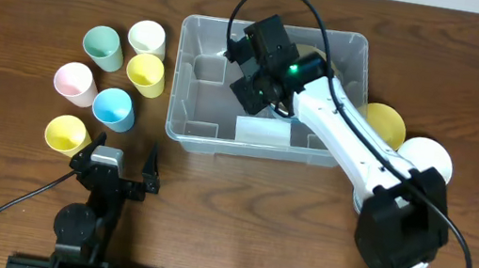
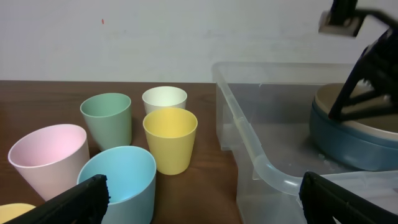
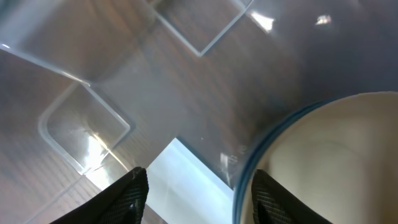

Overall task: Pack container
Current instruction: 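Lower the beige bowl onto the stacked bowls and open the gripper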

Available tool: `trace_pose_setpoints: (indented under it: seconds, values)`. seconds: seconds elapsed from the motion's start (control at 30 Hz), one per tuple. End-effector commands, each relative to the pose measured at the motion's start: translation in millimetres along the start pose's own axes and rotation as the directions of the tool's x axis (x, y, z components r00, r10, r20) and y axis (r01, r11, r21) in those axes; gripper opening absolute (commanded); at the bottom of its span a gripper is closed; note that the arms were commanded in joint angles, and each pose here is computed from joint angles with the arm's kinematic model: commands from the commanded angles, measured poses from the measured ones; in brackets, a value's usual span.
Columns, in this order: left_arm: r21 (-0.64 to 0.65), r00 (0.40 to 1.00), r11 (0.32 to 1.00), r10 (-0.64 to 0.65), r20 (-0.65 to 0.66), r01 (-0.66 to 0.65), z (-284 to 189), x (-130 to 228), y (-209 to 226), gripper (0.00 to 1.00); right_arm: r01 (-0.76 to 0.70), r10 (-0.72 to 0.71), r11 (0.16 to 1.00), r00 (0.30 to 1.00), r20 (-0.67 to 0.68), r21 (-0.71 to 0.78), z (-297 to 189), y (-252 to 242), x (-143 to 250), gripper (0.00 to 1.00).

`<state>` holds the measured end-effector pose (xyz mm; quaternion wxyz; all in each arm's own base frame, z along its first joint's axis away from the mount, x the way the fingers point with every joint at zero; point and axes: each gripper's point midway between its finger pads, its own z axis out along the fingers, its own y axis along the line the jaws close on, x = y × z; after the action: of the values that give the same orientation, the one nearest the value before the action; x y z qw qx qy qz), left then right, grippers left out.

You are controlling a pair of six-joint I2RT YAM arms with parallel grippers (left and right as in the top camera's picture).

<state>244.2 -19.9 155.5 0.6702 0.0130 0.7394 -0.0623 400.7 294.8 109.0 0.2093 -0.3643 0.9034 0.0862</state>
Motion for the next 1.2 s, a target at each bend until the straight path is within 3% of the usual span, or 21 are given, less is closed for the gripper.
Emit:
trace_pose_setpoints:
  seconds: [0.0,0.83,1.17]
  values:
    - [0.005,0.999,1.0,0.005,-0.043,-0.005,0.7,14.5,-0.1,0.98,0.01,-0.011,1.0,0.999,-0.036,-0.022,16.4,2.7,8.7,0.54]
    - [0.005,0.999,1.0,0.005,-0.044,-0.005,0.7,14.6,-0.1,0.98,-0.062,0.062,0.998,0.997,-0.05,0.012,25.2,-27.7,16.0,0.49]
    - [0.005,0.999,1.0,0.005,-0.044,-0.005,0.7,14.6,-0.1,0.98,-0.029,0.029,1.0,0.999,-0.045,0.004,24.5,-18.7,12.4,0.48]
